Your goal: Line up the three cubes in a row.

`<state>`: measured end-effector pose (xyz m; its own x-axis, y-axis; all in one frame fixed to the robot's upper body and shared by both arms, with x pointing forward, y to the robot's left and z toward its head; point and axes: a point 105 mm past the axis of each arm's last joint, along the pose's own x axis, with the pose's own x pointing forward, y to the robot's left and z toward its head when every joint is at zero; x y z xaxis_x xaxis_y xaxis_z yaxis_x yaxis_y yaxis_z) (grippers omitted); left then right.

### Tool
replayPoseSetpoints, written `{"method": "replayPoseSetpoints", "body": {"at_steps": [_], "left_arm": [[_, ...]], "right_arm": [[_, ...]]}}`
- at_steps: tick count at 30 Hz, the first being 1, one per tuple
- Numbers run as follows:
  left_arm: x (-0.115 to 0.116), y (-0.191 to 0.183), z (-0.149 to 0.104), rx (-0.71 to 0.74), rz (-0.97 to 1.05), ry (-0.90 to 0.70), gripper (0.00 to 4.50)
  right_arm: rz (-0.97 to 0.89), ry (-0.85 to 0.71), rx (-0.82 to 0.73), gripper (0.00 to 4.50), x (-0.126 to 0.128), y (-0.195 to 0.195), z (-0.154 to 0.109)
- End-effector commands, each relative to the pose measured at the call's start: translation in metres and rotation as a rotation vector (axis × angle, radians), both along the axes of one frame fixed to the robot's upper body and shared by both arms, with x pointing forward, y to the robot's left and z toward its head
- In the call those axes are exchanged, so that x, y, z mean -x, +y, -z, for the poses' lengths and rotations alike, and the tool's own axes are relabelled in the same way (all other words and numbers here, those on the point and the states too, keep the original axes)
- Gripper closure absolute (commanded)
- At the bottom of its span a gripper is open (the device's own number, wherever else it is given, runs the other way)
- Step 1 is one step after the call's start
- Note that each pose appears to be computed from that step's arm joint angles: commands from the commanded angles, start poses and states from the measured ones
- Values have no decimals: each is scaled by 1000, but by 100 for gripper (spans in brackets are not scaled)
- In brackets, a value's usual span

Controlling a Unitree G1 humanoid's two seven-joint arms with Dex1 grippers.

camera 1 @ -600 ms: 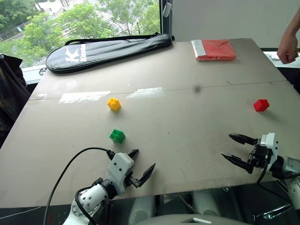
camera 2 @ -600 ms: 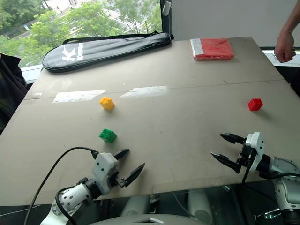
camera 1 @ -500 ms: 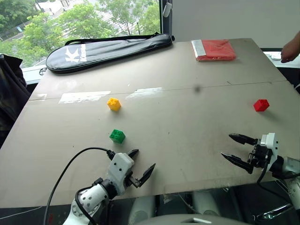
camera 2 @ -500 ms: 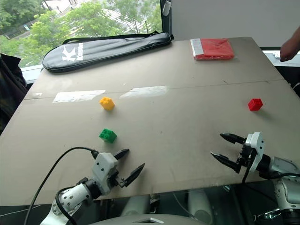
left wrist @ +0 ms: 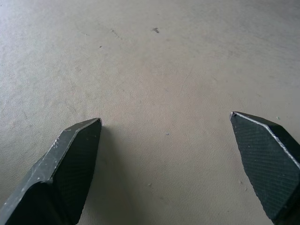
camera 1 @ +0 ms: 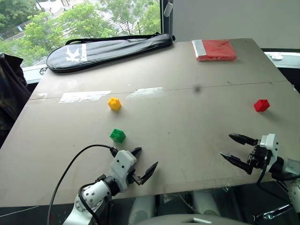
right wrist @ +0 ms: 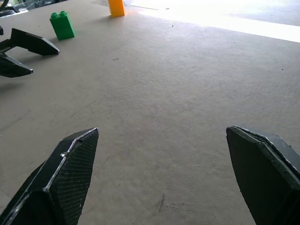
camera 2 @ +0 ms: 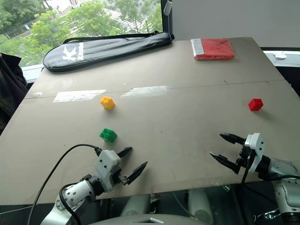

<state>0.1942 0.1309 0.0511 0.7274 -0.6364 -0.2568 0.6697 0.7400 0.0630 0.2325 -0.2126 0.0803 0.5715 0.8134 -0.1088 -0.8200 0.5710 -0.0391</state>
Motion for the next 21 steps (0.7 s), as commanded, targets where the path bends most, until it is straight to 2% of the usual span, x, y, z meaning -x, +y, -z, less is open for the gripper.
{"method": "replayPoseSetpoints", "body": {"at_steps": [1,15,17,21], "left_arm": [[5,-2,10,16,16,58,2],[0,-5,-3,18,59,35,2],[-2,-7,-8,14,83,25,2],[-8,-16,-31,11,176,-15,2]], "right_arm": [[0,-38,-11,0,0,1,-10],[62,-52,-10,0,-2,-10,-10],[137,-55,-29,0,-9,-19,-13],[481,-110,-32,0,-40,-55,-26]]}}
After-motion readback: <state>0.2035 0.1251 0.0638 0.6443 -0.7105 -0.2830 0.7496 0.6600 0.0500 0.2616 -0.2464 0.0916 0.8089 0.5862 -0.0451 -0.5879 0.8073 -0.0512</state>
